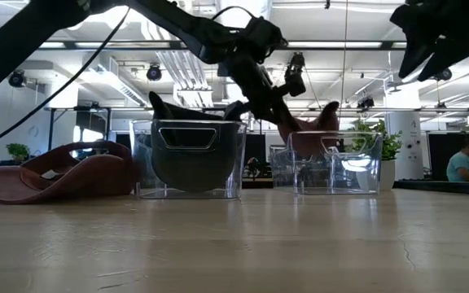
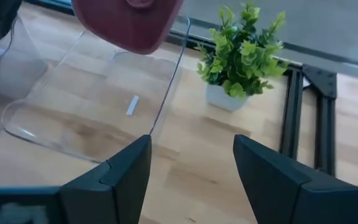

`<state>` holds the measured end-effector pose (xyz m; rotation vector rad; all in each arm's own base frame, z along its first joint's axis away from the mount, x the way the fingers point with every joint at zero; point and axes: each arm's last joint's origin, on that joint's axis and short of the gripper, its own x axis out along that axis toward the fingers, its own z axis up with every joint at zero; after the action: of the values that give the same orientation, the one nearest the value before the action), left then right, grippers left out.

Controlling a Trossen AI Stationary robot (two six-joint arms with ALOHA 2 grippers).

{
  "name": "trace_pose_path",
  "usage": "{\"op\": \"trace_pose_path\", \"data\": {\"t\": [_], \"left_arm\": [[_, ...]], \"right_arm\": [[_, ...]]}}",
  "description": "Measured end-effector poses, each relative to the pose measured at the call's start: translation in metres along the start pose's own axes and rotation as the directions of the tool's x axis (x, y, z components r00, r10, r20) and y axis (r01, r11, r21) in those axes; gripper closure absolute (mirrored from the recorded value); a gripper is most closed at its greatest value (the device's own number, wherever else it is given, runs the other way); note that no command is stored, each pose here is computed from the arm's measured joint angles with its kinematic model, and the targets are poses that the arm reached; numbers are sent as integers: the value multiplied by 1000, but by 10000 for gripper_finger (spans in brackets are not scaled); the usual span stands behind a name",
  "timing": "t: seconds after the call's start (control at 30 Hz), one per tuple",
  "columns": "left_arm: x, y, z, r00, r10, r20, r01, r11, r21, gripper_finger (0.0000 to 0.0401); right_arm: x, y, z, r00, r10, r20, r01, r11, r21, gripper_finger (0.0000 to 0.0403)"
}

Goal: Pick & Place hat
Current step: Put the bottom red cap into the right transparent bin

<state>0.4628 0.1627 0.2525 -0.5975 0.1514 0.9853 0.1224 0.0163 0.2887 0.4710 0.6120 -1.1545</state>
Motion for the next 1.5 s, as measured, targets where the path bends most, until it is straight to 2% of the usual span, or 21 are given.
{"op": "trace_pose_path", "data": {"t": [0.13, 0.4, 0.87, 1.1, 1.37, 1.5], "left_arm": [[2, -1, -8, 1000, 6, -13, -6, 1000, 1, 392], [-1, -5, -16, 1000, 24, -8, -23, 995, 99, 387], [-1, -4, -16, 999, 45, 10, -46, 995, 87, 325], [-4, -7, -16, 1000, 19, -8, -18, 996, 83, 312], [-23, -23, -5, 999, -39, 9, 39, 996, 83, 311], [-26, -22, -4, 1000, -17, 5, 17, 995, 100, 311]], "right_arm": [[-2, -2, 7, 1000, 8, 1, -8, 999, -45, 179], [-3, -1, 9, 1000, 23, 4, -23, 998, -65, 179], [0, -1, 5, 1000, 16, -8, -16, 995, -95, 179], [0, -2, 4, 999, 15, -29, -18, 993, -120, 179], [0, -2, 4, 1000, 11, -29, -15, 990, -139, 179], [0, -2, 4, 1000, 11, -29, -16, 987, -162, 179]]}}
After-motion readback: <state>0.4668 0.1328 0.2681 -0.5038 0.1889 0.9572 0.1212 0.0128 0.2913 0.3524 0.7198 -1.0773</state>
